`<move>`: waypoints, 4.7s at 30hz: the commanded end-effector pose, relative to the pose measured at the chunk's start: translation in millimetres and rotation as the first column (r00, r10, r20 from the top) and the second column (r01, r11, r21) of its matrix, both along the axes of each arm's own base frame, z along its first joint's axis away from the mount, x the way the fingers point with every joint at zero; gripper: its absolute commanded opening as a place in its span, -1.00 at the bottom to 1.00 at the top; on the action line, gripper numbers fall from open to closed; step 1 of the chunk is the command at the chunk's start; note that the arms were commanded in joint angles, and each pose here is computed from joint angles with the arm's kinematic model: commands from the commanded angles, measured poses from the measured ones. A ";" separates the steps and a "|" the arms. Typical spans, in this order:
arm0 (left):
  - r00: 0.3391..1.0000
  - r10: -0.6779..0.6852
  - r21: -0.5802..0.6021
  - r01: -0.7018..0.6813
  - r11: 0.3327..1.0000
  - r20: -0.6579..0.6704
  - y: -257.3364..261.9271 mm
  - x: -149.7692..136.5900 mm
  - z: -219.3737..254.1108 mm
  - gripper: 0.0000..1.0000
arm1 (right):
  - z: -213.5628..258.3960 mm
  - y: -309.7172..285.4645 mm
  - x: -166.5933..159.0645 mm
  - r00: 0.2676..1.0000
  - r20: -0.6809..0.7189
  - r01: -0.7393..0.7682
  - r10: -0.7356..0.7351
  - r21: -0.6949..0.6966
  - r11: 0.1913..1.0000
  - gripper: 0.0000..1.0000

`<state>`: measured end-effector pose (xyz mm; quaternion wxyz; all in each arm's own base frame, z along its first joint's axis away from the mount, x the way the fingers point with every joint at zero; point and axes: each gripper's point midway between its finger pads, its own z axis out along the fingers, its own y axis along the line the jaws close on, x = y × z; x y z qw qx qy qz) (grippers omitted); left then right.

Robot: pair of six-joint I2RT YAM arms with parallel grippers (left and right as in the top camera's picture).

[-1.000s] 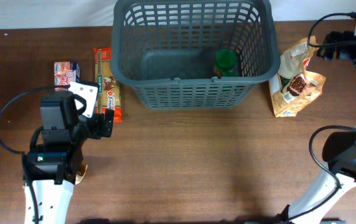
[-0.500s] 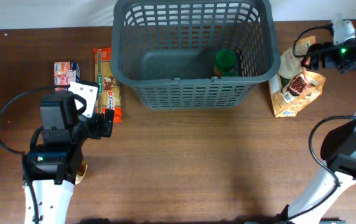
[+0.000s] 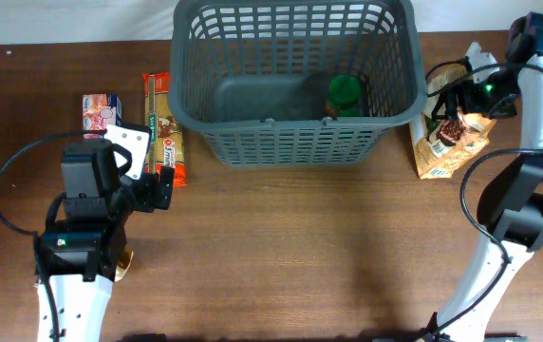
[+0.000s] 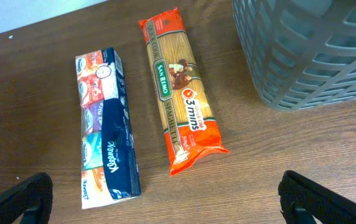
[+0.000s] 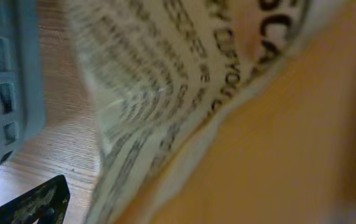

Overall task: Pack container
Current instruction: 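Move the right gripper to the tan pouch and grasp it, then lift the tan pouch with the right gripper and carry it over the basket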

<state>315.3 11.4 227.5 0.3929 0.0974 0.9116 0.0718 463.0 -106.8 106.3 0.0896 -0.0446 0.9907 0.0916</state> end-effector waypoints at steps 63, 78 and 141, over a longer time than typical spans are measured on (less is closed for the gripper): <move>1.000 0.004 0.016 -0.005 1.000 0.009 3.4 1.1 4.8 0.99 | 306.4 26.8 -36.8 0.749 0.555 0.234 -0.362 0.290 0.928 -0.92; 1.000 0.004 0.016 -0.004 1.000 0.009 3.4 1.1 4.7 0.98 | 394.9 200.1 -69.7 0.590 0.807 -0.122 -0.016 0.109 0.987 -0.92; 1.000 0.004 0.016 -0.004 1.000 0.009 3.4 1.1 4.7 0.99 | 62.0 271.0 41.1 0.988 0.152 0.024 -0.021 -0.017 1.000 0.01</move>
